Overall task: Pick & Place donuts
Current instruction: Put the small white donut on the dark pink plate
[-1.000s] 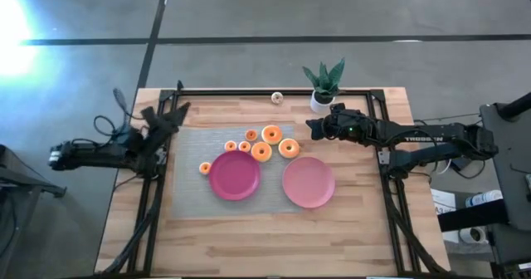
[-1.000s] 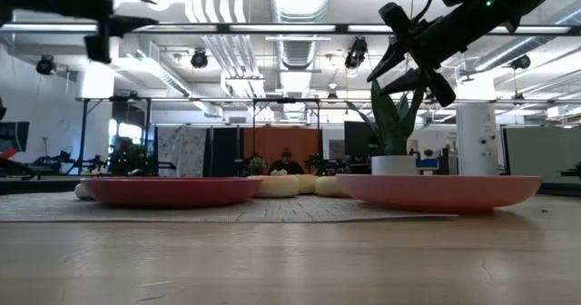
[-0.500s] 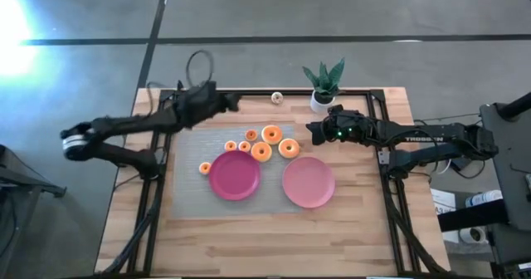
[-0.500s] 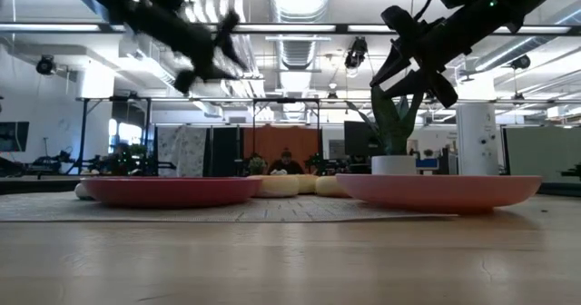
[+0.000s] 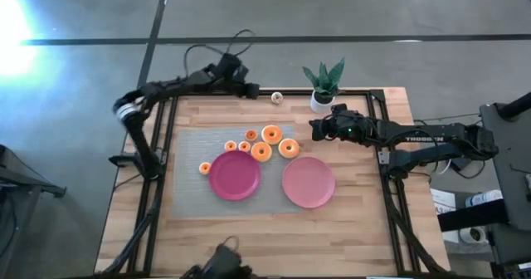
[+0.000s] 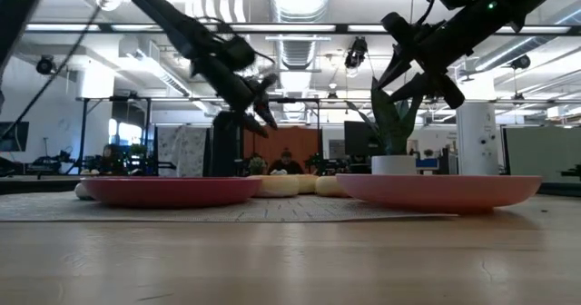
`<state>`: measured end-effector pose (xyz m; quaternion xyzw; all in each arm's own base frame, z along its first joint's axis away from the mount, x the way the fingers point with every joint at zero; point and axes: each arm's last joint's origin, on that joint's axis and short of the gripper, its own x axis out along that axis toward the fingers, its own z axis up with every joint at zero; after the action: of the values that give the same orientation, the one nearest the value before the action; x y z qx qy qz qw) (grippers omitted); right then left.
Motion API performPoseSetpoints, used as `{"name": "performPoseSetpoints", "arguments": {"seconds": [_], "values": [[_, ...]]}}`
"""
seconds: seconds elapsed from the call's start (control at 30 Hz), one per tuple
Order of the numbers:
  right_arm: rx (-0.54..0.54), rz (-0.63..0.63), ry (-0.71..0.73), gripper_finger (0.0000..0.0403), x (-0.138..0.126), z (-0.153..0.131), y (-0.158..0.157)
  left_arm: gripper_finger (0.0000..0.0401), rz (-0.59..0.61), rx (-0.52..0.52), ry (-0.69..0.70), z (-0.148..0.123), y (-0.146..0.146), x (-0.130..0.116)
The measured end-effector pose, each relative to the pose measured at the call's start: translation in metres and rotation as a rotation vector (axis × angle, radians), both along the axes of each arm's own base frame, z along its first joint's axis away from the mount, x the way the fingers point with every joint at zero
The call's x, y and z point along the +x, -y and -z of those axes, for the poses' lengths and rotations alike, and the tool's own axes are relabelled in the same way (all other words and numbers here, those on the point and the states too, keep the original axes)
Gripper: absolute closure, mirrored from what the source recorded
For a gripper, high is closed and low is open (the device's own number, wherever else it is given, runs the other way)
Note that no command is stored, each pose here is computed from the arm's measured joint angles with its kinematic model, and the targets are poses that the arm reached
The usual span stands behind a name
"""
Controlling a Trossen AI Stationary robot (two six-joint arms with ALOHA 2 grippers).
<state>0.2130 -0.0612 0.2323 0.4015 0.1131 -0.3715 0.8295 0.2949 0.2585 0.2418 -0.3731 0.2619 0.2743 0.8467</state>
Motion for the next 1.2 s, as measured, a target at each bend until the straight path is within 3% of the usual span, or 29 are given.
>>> {"name": "performPoseSetpoints", "arguments": {"seconds": [0.27, 0.57, 0.67, 1.0, 1.2], "values": [[0.019, 0.062, 0.011, 0.0262, -0.001, 0.001, 0.001, 0.0290, 0.170, 0.147, -0.215, -0.008, -0.046, 0.042], [0.024, 0.095, 0.023, 0.0257, -0.001, 0.001, 0.001, 0.0290, 0.295, 0.145, -0.292, 0.016, -0.071, 0.067], [0.027, 0.097, 0.026, 0.0257, -0.001, 0.001, 0.001, 0.0290, 0.289, 0.129, -0.309, 0.027, -0.075, 0.072], [0.044, 0.074, 0.030, 0.0265, -0.001, 0.001, 0.001, 0.0289, 0.248, 0.164, -0.259, 0.025, -0.081, 0.084], [0.047, 0.068, 0.031, 0.0264, -0.001, 0.001, 0.001, 0.0233, 0.257, 0.201, -0.263, 0.028, -0.075, 0.094]]}}
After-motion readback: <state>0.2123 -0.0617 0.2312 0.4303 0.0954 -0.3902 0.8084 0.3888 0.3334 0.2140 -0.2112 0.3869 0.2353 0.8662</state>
